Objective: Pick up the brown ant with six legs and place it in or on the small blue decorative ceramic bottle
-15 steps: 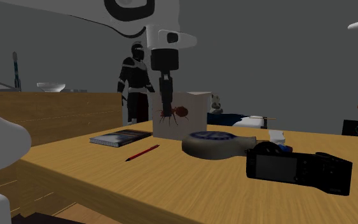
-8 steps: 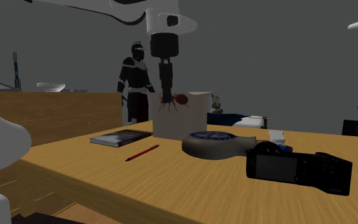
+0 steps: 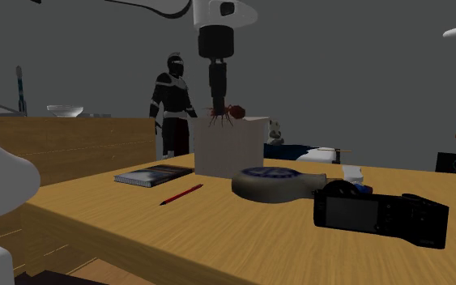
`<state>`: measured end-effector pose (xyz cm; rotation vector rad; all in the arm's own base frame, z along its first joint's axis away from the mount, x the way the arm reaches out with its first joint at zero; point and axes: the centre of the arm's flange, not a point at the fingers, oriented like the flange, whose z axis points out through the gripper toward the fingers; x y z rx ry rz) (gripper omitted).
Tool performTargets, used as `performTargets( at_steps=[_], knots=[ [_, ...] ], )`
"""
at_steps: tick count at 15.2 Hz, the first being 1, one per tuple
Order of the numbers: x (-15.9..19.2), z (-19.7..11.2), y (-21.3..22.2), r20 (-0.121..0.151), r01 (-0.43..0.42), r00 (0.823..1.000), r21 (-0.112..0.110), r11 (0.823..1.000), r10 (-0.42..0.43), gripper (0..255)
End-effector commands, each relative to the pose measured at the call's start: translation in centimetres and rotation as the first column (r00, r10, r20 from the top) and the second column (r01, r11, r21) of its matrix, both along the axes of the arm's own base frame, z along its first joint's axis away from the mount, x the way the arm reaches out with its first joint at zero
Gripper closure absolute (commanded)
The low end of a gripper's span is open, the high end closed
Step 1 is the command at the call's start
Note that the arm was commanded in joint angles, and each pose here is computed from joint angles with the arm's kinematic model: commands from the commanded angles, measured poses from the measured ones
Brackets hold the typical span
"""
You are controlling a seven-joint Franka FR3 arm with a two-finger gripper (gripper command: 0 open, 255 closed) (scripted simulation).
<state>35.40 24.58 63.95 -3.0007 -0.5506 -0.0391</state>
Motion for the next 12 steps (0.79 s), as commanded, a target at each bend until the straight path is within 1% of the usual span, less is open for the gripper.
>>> performTargets(
  at_steps=[1, 9, 10, 12],
  knots=[
    [2.0, 0.0, 1.4, 0.0, 0.0, 1.0, 0.0, 1.0, 0.0, 255],
    [10.6, -0.4, 7.6, 0.0, 0.0, 1.0, 0.0, 1.0, 0.0, 255],
    [11.3, -0.5, 8.1, 0.0, 0.0, 1.0, 0.0, 1.0, 0.0, 255],
    [11.3, -1.5, 8.1, 0.0, 0.0, 1.0, 0.0, 1.0, 0.0, 255]
  ],
)
